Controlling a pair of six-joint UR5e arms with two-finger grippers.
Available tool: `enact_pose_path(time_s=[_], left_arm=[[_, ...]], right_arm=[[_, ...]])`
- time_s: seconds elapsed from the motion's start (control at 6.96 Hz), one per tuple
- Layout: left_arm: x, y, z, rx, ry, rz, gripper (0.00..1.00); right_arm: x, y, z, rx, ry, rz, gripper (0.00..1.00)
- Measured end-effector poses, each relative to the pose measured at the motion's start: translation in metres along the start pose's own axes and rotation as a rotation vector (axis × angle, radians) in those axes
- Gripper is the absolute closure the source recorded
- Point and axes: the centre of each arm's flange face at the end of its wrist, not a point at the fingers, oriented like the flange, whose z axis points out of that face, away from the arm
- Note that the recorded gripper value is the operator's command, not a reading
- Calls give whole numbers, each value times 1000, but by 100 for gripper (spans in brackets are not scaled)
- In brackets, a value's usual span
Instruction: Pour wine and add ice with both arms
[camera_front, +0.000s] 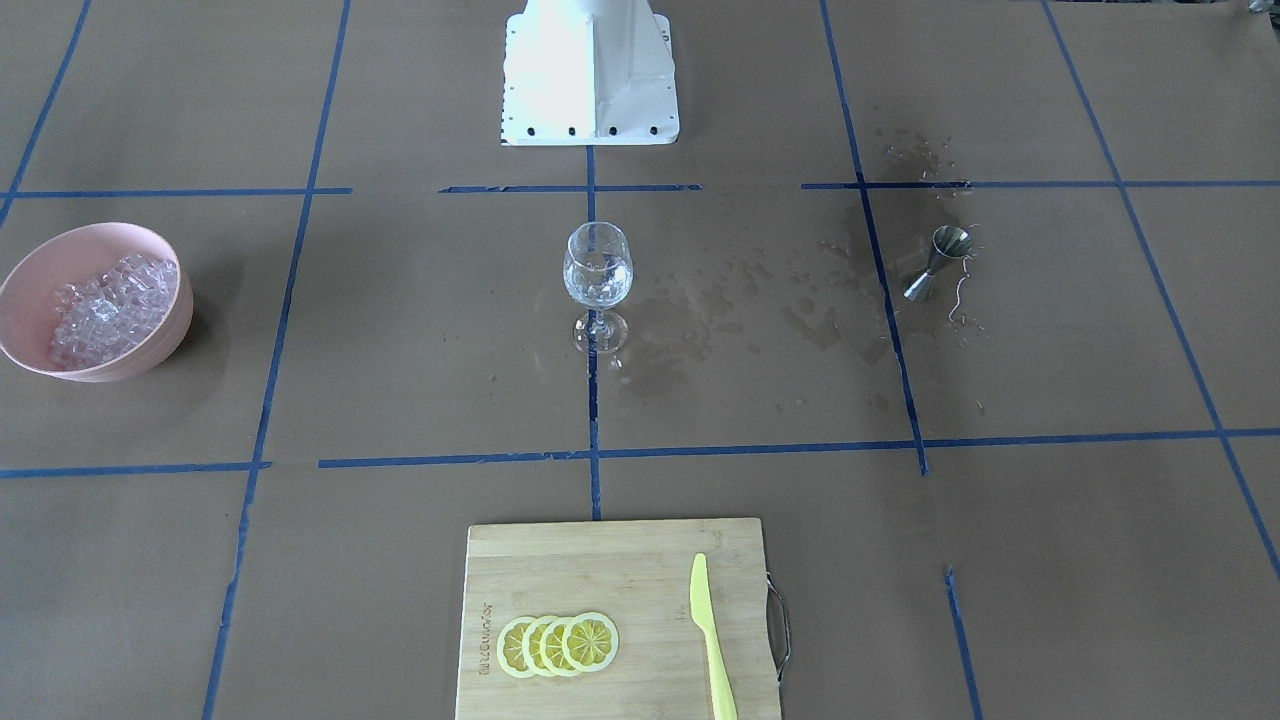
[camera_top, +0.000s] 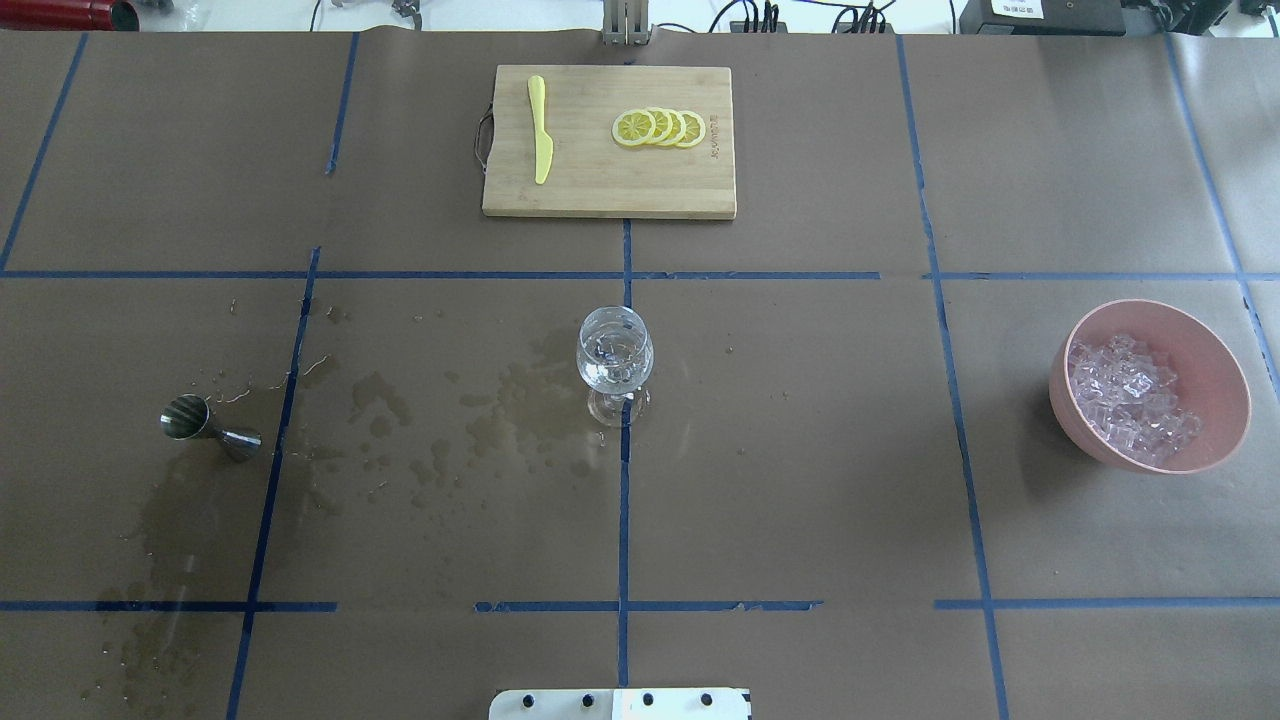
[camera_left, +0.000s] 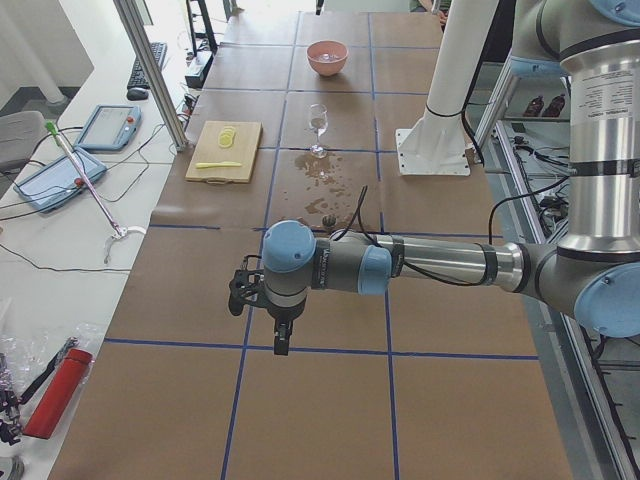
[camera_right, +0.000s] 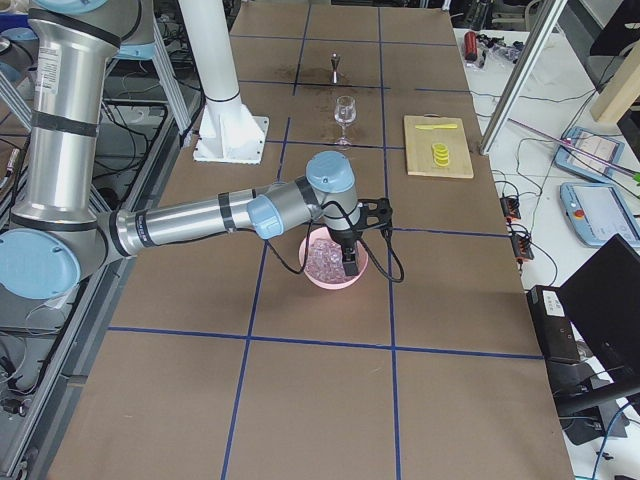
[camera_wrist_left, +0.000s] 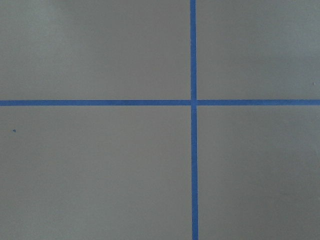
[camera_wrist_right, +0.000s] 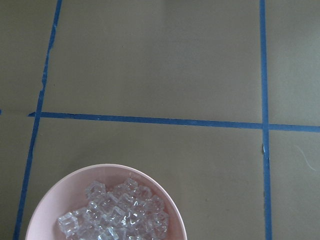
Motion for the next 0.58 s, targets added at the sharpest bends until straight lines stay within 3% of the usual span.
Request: enact_pose_path(time_s=[0.43, 0.58], left_arm=[[1, 0, 0, 9, 1, 9, 0], [1, 0, 0, 9, 1, 11, 0]], right_arm=[[-64, 48, 67, 55, -12, 21, 2], [-75, 57, 79, 59, -12, 15, 11]])
